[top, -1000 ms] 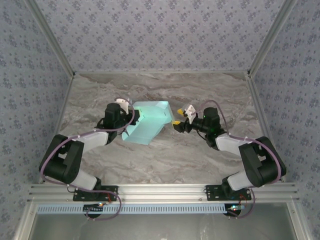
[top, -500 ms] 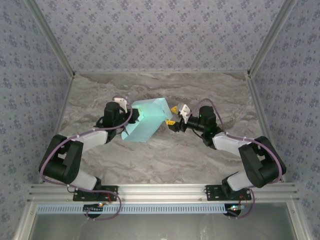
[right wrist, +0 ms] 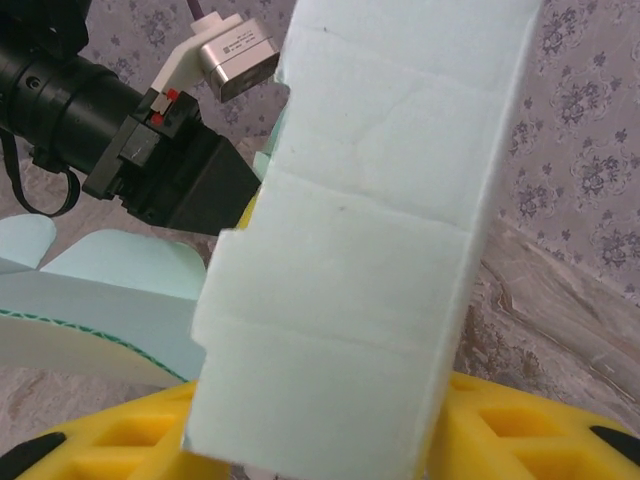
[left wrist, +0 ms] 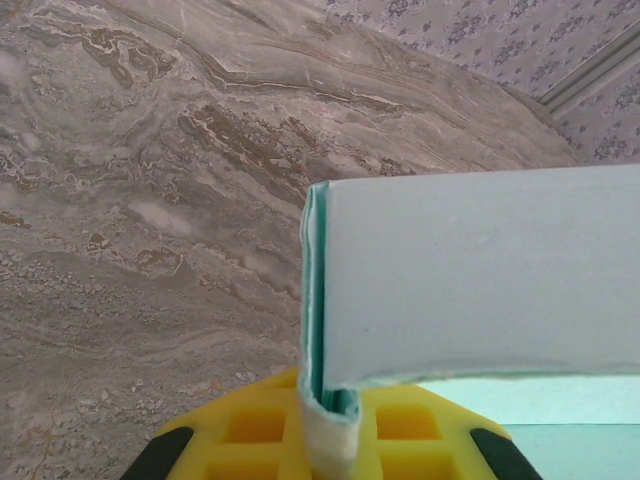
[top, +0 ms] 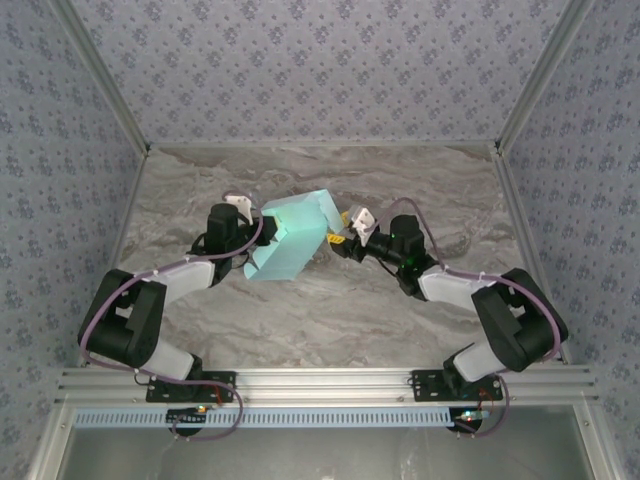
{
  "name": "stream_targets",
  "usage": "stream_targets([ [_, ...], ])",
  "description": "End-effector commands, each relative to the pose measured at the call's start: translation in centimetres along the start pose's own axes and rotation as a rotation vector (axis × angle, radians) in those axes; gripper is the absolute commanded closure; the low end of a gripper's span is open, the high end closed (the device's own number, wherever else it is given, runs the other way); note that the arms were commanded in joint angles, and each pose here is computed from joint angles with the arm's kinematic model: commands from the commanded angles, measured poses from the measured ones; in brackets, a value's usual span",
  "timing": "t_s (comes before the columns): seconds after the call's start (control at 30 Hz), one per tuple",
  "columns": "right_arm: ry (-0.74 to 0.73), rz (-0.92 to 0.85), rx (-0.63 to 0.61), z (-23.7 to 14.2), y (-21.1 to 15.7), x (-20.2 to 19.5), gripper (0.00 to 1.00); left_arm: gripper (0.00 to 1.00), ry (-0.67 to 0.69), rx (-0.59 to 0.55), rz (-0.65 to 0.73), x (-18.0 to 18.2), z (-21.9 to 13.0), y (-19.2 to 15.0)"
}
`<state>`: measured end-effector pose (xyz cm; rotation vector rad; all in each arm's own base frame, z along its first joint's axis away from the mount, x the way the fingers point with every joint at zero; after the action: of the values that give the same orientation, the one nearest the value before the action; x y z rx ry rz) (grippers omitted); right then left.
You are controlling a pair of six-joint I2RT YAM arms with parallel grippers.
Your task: Fold the paper box
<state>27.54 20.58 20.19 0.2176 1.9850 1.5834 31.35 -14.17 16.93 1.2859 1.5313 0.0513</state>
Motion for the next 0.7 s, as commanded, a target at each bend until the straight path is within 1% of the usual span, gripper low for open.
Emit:
stream_targets([
  [0.0, -0.058, -0.037, -0.027, 0.9, 1.5, -0.7, 0.47, 1.00, -0.039, -0.006, 0.042, -1.0, 0.3, 0.4],
  [0.1, -0.074, -0.032, -0.017, 0.9, 1.4, -0.8, 0.44, 1.00, -0.038, -0.010, 0.050, -1.1, 0.1, 0.4],
  [0.23, -0.102, -0.029, -0.007, 0.5, 1.2, -0.9, 0.43, 1.00, -0.034, -0.016, 0.070, -1.2, -0.1, 0.6],
  [0.33, -0.088, -0.019, -0.011, 0.2, 1.7, -0.8, 0.44, 1.00, -0.021, -0.020, 0.099, -1.2, -0.3, 0.5],
  [0.5, 0.038, -0.029, -0.021, -1.0, 2.5, -0.2, 0.40, 1.00, 0.014, -0.030, 0.109, -1.0, -0.5, 0.7],
  [0.6, 0.138, 0.051, -0.002, -2.2, 3.0, -1.2, 0.38, 1.00, 0.019, -0.038, 0.113, -0.9, -0.5, 0.8],
  [0.67, 0.166, 0.083, 0.023, -2.7, 3.4, -1.6, 0.36, 1.00, 0.029, -0.042, 0.117, -0.9, -0.5, 0.8],
])
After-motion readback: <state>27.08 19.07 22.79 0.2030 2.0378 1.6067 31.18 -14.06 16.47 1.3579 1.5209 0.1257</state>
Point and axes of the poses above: each hand's point on the last joint's axis, 136 mm out from that joint toward the fingers, its own z axis out along the fingers, its own x axis along the line the jaws close on, y = z × x, the point moved 9 cm from there along -z, back along the fingers, and after that the axes turned 11 degrees about -z, right-handed, at the moved point
